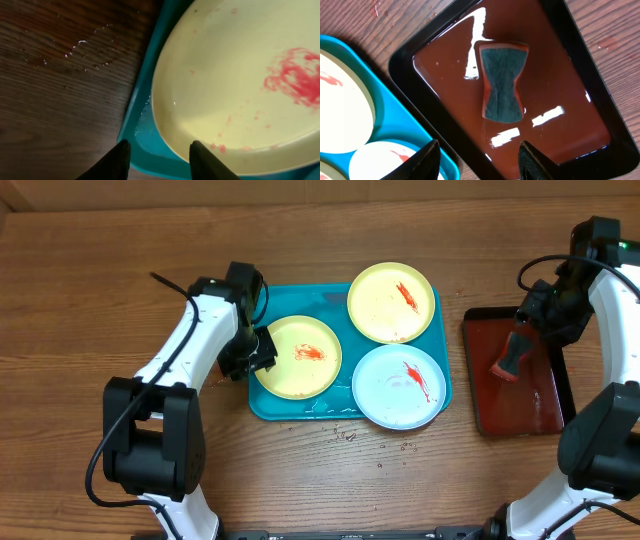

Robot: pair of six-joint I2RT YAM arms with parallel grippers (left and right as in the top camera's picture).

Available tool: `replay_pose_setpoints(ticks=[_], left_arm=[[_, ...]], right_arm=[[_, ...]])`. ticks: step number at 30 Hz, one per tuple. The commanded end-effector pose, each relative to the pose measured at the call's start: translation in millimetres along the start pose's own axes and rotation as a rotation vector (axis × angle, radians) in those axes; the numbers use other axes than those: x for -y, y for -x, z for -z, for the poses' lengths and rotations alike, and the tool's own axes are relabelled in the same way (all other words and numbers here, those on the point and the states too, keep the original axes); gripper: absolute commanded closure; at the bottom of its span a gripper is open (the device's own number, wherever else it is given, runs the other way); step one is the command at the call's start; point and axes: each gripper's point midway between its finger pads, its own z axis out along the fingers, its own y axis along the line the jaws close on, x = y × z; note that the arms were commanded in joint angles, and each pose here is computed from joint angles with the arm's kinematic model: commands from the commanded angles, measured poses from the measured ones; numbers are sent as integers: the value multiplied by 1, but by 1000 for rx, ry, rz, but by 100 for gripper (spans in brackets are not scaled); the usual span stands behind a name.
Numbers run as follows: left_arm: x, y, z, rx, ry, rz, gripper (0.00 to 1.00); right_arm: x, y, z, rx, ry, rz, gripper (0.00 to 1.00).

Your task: Clean dirty plates on tray and stack at the side

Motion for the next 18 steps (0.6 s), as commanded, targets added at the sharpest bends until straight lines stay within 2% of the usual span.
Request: replay_pose_setpoints(ticks=[1, 6, 11, 17, 18], left_arm=[[-4, -6, -12, 1, 25, 43, 62], [-1, -1, -27, 35, -1, 46, 64], [3, 5, -39, 73, -28, 39, 71], [9, 10, -46, 106, -54, 30, 84], [10, 11, -46, 114, -59, 29, 91]], right_arm=[[-2, 3, 5, 29, 9, 6, 48], [-3, 5, 5, 35, 11, 27, 48], [-3, 5, 5, 35, 11, 29, 48], [-3, 5, 5, 35, 11, 29, 48], [-3, 5, 5, 36, 11, 29, 48]])
